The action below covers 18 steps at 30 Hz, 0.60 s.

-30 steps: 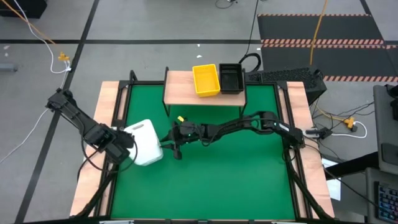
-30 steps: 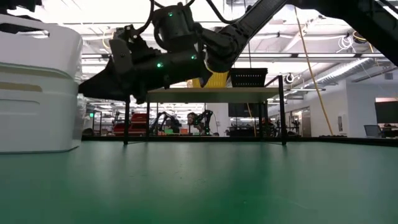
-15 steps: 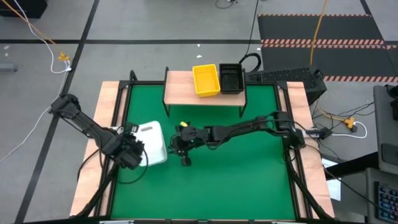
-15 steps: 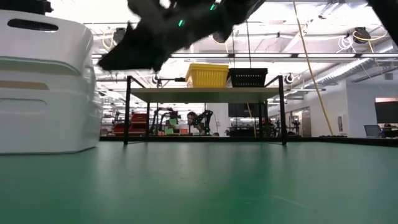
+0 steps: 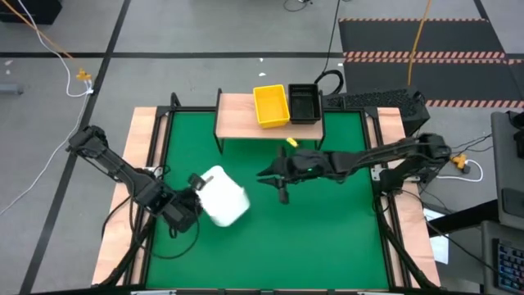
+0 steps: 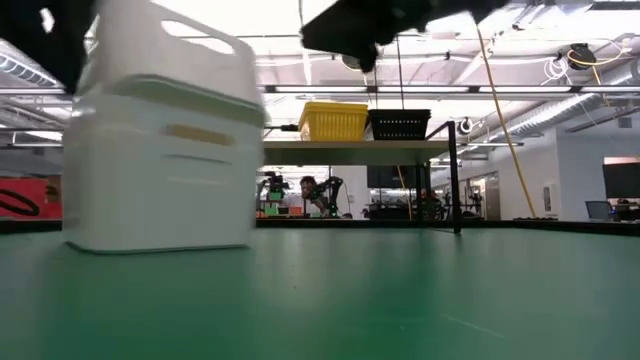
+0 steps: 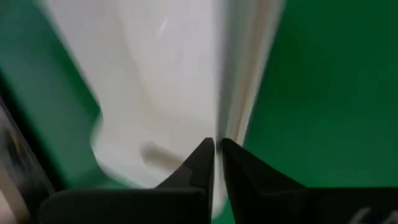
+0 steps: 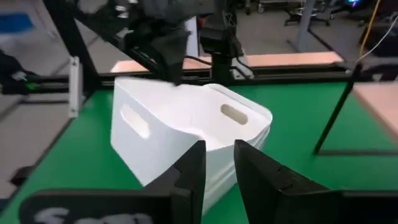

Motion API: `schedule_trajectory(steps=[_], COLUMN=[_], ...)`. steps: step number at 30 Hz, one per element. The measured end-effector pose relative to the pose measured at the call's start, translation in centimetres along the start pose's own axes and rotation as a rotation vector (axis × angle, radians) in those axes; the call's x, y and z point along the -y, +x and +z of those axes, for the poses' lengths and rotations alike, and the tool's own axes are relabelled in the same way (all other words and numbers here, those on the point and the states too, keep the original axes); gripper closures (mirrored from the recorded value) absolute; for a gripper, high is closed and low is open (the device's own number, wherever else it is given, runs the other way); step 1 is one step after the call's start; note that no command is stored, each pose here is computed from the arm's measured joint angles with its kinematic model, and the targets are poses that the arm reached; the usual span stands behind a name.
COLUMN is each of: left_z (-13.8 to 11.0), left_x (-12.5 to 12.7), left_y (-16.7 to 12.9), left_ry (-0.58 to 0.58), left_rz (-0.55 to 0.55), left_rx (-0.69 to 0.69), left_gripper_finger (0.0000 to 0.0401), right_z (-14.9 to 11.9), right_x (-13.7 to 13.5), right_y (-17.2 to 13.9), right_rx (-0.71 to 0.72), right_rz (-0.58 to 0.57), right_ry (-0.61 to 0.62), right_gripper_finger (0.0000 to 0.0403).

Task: Stack baskets on shelf by color
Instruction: Stack the right white bin on the other white bins

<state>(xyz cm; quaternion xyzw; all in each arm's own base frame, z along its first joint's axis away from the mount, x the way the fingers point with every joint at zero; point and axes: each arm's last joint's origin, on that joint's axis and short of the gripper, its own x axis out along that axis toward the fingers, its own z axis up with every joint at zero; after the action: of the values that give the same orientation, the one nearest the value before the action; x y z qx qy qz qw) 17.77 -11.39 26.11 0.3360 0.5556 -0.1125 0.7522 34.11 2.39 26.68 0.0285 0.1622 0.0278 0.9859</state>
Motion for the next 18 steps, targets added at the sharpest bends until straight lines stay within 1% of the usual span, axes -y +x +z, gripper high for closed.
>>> schedule_trajectory(steps=[2, 5, 7, 9, 11, 12, 14, 18], left_z=[1.0, 2.5, 3.2, 3.7, 4.0, 4.0, 4.1, 4.2], left_x=[-0.3, -0.8, -1.1, -1.3, -1.5, -1.6, -1.9, -2.2], left_y=[0.2, 0.8, 1.3, 1.6, 1.6, 1.6, 1.3, 0.9], left_ry=[0.080, 0.155, 0.192, 0.217, 0.226, 0.228, 0.222, 0.204], left_rz=[0.022, 0.058, 0.083, 0.110, 0.145, 0.161, 0.188, 0.201], left_rx=[0.088, 0.164, 0.185, 0.201, 0.215, 0.220, 0.244, 0.273], left_gripper_finger=[0.0368, 0.0368, 0.0367, 0.0367, 0.0367, 0.0367, 0.0367, 0.0367], right_z=[-0.9, -2.2, -2.7, -3.1, -2.6, -2.1, -0.3, 3.3], right_x=[0.0, -0.5, -0.9, -1.3, -1.5, -1.6, -1.9, -2.4], right_y=[-1.1, -2.0, -2.3, -2.3, -2.3, -2.4, -2.5, -2.7], right_rx=[0.020, 0.034, 0.054, 0.043, 0.044, 0.042, 0.032, -0.073], right_rz=[0.005, 0.052, 0.107, 0.154, 0.195, 0.207, 0.216, 0.157], right_ry=[0.036, 0.075, 0.085, 0.086, 0.067, 0.044, -0.043, -0.256], right_gripper_finger=[0.0326, 0.0326, 0.0326, 0.0326, 0.0323, 0.0321, 0.0313, 0.0282])
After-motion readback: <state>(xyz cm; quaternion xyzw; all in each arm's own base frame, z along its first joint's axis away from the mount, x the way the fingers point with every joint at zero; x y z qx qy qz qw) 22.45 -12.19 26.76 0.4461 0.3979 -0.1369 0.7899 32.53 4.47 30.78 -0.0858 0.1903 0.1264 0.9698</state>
